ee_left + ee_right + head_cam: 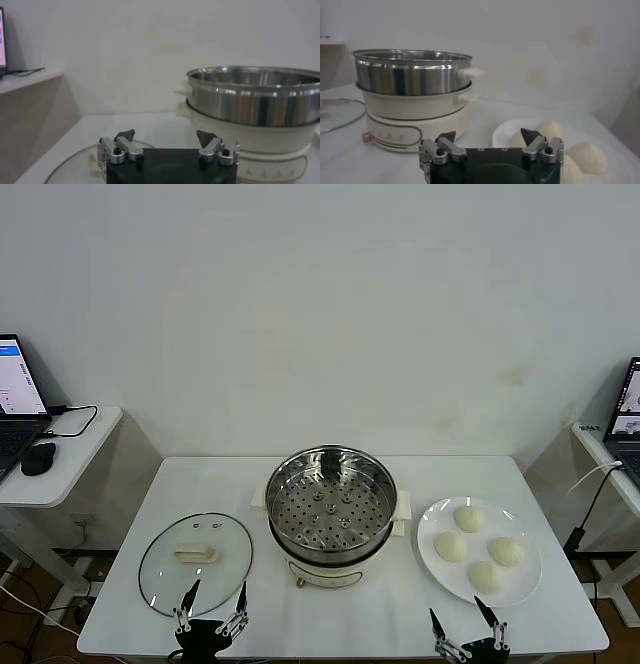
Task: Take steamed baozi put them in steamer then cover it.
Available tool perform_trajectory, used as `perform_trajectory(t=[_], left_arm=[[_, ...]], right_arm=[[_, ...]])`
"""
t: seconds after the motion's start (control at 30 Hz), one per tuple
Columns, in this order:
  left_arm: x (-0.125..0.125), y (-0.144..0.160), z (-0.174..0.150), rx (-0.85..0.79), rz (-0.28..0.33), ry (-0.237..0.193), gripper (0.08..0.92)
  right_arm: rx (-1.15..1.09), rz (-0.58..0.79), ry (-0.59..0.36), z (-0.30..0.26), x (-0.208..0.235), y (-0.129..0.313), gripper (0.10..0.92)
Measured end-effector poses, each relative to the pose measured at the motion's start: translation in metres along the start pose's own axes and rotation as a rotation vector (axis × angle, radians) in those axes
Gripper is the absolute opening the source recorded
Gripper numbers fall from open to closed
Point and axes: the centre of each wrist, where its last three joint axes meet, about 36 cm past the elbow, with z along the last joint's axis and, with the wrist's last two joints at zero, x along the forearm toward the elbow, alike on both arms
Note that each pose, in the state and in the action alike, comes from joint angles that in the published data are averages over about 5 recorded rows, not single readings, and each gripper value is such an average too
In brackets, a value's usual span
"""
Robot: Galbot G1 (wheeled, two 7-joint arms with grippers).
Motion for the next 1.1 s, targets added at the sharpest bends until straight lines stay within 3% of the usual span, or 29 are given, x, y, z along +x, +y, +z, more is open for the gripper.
perform_trajectory(t=[0.33, 0.63, 1.1], left_arm=[[-0.006, 0.002, -0.008, -0.093, -0.028, -0.002, 0.823], [-0.008, 0.001, -0.011, -0.149, -0.047, 0.001, 0.823], [-0.011, 0.002, -0.014, -0.174, -0.056, -0.005, 0.823]], right_arm=[[0.429, -0.013, 0.035, -0.027, -0.043, -0.076, 0.823], [0.795, -0.102, 0.127, -0.068, -0.088, -0.163, 0.823], [0.961, -0.329, 0.373, -0.125, -0.165, -0.256, 0.823]])
